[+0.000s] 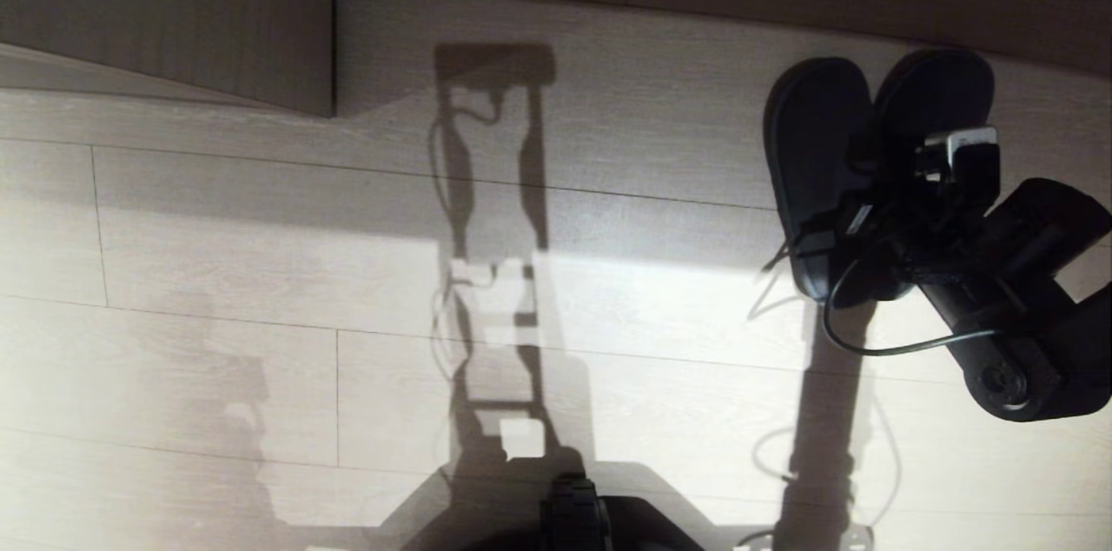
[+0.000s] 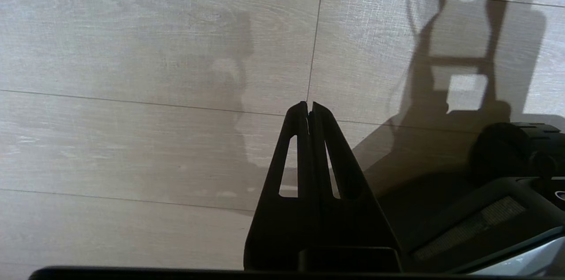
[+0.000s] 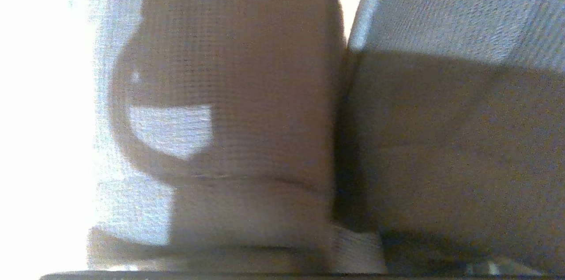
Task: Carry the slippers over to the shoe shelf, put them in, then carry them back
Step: Pick up the slippers on the floor, then place the slippers into the shoe cabinet
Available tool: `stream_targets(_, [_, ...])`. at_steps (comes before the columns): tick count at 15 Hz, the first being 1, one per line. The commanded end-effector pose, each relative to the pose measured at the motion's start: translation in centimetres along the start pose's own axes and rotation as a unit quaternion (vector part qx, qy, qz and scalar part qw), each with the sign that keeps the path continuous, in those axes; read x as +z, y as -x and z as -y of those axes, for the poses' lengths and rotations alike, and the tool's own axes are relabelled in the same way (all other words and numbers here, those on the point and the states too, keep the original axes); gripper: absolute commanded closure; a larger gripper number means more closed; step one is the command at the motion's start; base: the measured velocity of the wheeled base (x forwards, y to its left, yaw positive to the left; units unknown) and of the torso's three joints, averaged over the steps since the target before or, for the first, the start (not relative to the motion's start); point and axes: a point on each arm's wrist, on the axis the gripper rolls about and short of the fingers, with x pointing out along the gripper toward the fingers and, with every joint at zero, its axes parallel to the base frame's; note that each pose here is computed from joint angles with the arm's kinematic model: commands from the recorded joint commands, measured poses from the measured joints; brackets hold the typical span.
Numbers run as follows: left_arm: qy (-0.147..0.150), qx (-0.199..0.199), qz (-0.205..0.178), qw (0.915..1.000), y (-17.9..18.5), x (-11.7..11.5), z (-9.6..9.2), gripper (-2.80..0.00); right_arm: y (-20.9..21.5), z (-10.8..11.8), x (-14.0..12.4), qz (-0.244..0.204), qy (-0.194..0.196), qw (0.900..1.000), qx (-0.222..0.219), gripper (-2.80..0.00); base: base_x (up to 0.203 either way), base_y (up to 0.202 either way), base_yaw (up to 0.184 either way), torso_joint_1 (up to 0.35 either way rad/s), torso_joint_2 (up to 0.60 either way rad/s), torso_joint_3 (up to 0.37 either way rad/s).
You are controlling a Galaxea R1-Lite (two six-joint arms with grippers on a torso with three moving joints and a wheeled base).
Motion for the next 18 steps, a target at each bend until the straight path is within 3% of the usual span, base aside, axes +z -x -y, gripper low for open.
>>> stream_targets(1, [0.000,0.000,-0.001,1.0000,0.0,0.0,0.0,0.00,-0.2,0.0,-0.4,0.000,-0.001,1.000,0.000,0.00,0.000,0.000,0.000,0.000,0.00,0.000])
stream_targets(3, [0.000,0.000,0.000,1.0000,0.0,-0.1,0.0,0.00,0.0,0.1,0.3,0.005,-0.002,1.000,0.000,0.00,0.000,0.000,0.000,0.000,0.00,0.000])
stream_targets(5, [0.000,0.000,0.000,1.0000,0.0,0.0,0.0,0.00,1.2,0.4,3.0,0.031,-0.001,1.000,-0.001,0.00,0.000,0.000,0.000,0.000,0.00,0.000])
stream_targets(9, [0.000,0.000,0.001,1.0000,0.0,0.0,0.0,0.00,6.7,0.8,6.8,0.033,0.001,0.999,0.019,0.00,0.000,0.000,0.000,0.000,0.00,0.000])
stream_targets(14, [0.000,0.000,0.000,1.0000,0.0,-0.1,0.0,0.00,15.6,0.7,7.5,-0.024,-0.001,0.999,0.048,0.00,0.000,0.000,0.000,0.000,0.00,0.000])
stream_targets(18, [0.000,0.000,0.000,1.0000,0.0,-0.1,0.0,0.00,21.6,0.6,7.5,-0.043,-0.003,0.997,0.057,0.00,0.000,0.000,0.000,0.000,0.00,0.000])
